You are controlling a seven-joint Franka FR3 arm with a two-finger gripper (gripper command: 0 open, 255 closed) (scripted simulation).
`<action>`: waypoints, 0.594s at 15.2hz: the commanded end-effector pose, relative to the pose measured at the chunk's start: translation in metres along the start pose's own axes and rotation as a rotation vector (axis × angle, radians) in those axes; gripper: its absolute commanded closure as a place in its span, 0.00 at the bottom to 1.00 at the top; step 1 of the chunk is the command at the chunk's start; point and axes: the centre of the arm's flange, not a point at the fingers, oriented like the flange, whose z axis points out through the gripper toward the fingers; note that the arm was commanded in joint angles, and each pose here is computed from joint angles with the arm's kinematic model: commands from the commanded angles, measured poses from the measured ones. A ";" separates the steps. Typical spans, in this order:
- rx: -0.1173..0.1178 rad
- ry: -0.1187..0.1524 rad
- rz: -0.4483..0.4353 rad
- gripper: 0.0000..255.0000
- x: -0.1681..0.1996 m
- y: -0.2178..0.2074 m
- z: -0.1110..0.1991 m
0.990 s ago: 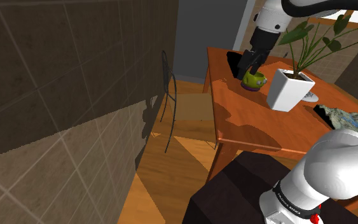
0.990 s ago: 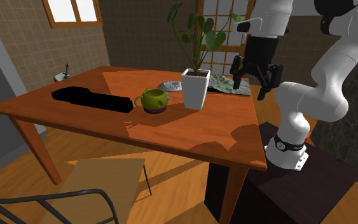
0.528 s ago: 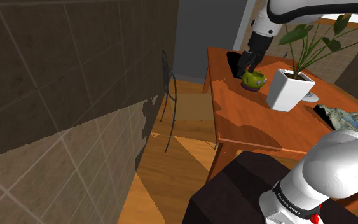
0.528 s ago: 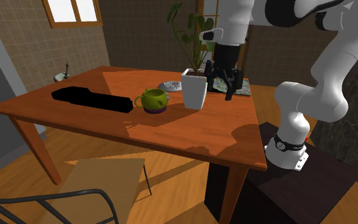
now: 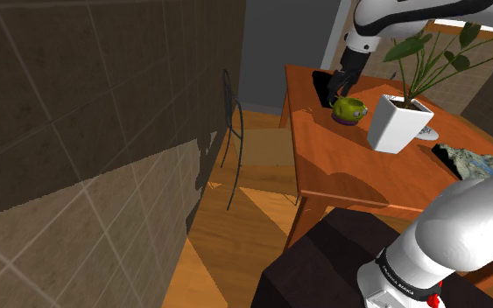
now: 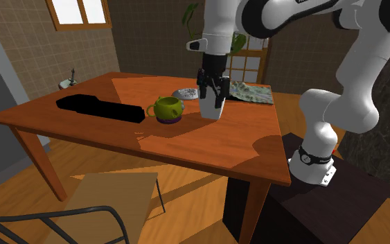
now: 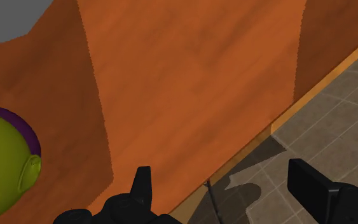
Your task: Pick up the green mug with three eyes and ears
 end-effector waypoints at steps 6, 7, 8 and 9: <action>-0.003 -0.004 0.002 0.00 0.038 0.082 0.028; -0.003 -0.005 0.003 0.00 0.044 0.093 0.032; -0.003 -0.005 0.003 0.00 0.050 0.104 0.035; -0.003 -0.006 0.004 0.00 0.055 0.116 0.039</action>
